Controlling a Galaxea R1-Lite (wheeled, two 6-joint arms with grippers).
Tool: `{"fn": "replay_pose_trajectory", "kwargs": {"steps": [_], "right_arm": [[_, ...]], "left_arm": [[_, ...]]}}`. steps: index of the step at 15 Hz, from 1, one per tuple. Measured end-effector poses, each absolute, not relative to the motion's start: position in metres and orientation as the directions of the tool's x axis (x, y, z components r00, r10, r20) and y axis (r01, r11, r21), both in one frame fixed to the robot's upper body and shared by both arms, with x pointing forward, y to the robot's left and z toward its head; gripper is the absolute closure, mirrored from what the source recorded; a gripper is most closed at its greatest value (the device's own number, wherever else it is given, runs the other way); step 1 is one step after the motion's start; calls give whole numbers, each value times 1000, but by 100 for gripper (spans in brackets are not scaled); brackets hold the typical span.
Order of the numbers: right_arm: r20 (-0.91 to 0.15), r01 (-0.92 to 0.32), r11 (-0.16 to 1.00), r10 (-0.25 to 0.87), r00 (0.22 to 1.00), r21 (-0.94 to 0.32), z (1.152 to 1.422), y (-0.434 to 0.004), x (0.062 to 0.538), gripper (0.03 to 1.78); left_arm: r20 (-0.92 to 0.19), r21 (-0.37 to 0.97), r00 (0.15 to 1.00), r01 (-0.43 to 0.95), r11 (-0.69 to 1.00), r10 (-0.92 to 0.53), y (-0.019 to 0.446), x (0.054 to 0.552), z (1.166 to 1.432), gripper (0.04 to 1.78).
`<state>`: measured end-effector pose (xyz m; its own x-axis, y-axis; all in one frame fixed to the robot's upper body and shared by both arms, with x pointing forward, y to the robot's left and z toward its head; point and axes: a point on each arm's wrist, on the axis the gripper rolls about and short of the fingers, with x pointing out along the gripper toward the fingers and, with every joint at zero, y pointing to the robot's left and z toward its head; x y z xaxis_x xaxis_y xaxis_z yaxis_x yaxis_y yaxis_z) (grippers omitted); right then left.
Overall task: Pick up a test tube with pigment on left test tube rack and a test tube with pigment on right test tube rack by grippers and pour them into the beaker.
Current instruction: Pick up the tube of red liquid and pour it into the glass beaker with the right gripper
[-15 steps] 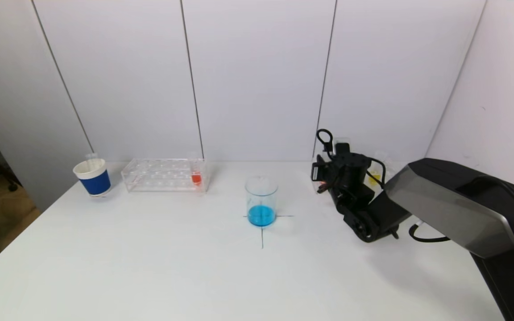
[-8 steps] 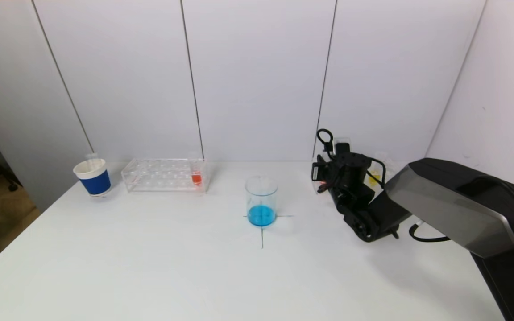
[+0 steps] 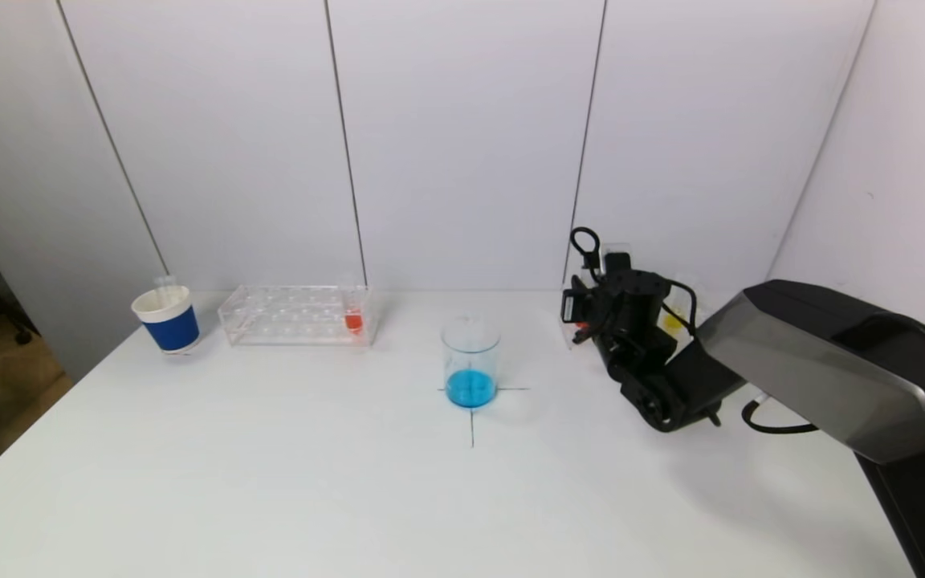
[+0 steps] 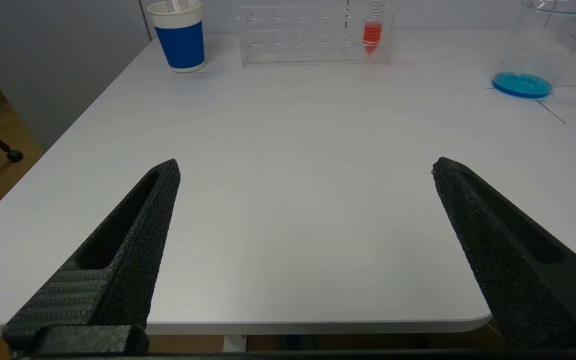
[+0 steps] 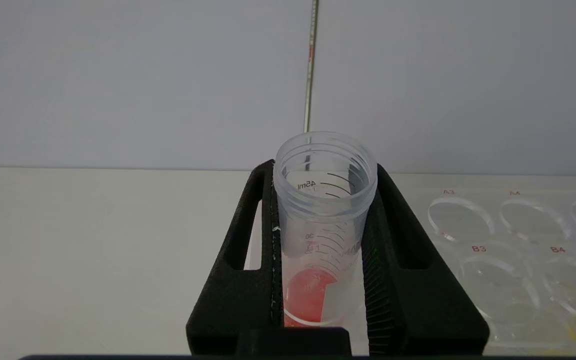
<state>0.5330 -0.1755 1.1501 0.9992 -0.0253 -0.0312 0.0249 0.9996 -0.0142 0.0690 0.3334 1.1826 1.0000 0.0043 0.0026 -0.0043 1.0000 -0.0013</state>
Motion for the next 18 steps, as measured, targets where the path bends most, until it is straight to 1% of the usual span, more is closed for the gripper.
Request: {"fn": "replay_pose_trajectory", "kwargs": {"steps": [5, 8, 18], "right_arm": [[-16, 23, 999, -23, 1000, -41, 1181, -179, 529, 131], [-3, 28, 998, -28, 1000, -52, 1209, -184, 526, 131], [52, 3, 999, -1, 999, -44, 1331, -179, 522, 130]], "left_arm": [[3, -2, 1000, -4, 1000, 4, 333, 69, 1183, 6], [3, -1, 1000, -3, 1000, 3, 333, 69, 1183, 6], [2, -1, 1000, -4, 1000, 4, 333, 69, 1183, 6]]}}
